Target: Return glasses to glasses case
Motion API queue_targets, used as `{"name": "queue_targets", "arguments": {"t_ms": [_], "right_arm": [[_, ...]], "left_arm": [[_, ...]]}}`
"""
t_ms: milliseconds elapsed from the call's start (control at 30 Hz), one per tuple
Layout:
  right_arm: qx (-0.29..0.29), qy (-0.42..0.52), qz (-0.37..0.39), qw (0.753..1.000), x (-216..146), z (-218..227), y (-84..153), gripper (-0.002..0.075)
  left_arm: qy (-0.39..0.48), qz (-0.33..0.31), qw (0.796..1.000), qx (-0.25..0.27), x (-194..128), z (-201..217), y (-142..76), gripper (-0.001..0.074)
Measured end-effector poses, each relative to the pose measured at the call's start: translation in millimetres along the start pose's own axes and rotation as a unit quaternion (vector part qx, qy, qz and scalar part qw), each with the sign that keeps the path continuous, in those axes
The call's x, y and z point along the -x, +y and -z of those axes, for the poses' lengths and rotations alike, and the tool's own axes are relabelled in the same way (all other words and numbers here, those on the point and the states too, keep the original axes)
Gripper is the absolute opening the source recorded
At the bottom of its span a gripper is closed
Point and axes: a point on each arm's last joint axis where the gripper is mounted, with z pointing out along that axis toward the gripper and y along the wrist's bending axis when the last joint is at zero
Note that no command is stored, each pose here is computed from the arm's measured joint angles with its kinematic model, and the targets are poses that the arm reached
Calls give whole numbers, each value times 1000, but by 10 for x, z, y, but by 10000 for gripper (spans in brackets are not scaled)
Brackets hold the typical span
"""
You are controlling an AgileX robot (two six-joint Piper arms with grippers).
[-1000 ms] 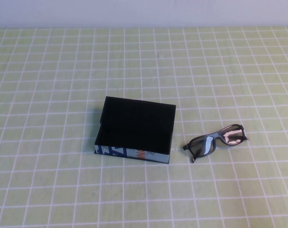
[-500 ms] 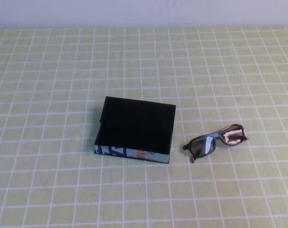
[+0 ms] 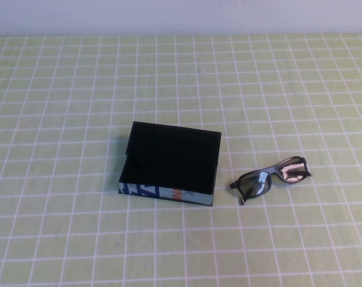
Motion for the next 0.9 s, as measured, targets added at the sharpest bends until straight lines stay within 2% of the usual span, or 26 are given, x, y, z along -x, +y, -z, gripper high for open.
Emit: {"name": "queue_targets", "arguments": {"t_ms": [133, 333, 433, 533, 633, 667, 800, 900], "right_arm": [[-6, 105, 51, 993, -215, -399, -43, -17], [19, 206, 31, 978, -494, -778, -26, -17], [43, 273, 51, 960, -646, -976, 21, -17], [77, 335, 102, 933, -761, -1241, 106, -17], [120, 379, 191, 897, -827, -1514, 226, -17], [139, 392, 234, 879, -866, -1611, 274, -17], [226, 426, 392, 784, -1168, -1921, 479, -17], [288, 440, 465, 712, -1506, -2080, 603, -17]], "left_arm": [[107, -5, 994, 19, -179, -261, 39, -3], [178, -1, 984, 32, -341, -496, 73, -3], [208, 9, 977, 35, -417, -577, 83, -3], [234, 9, 971, 40, -485, -650, 97, -3], [258, 11, 965, 44, -548, -703, 109, -3], [265, 11, 963, 45, -565, -713, 113, -3], [283, 11, 958, 49, -615, -751, 123, -3], [291, 12, 955, 50, -634, -763, 126, -3]]}}
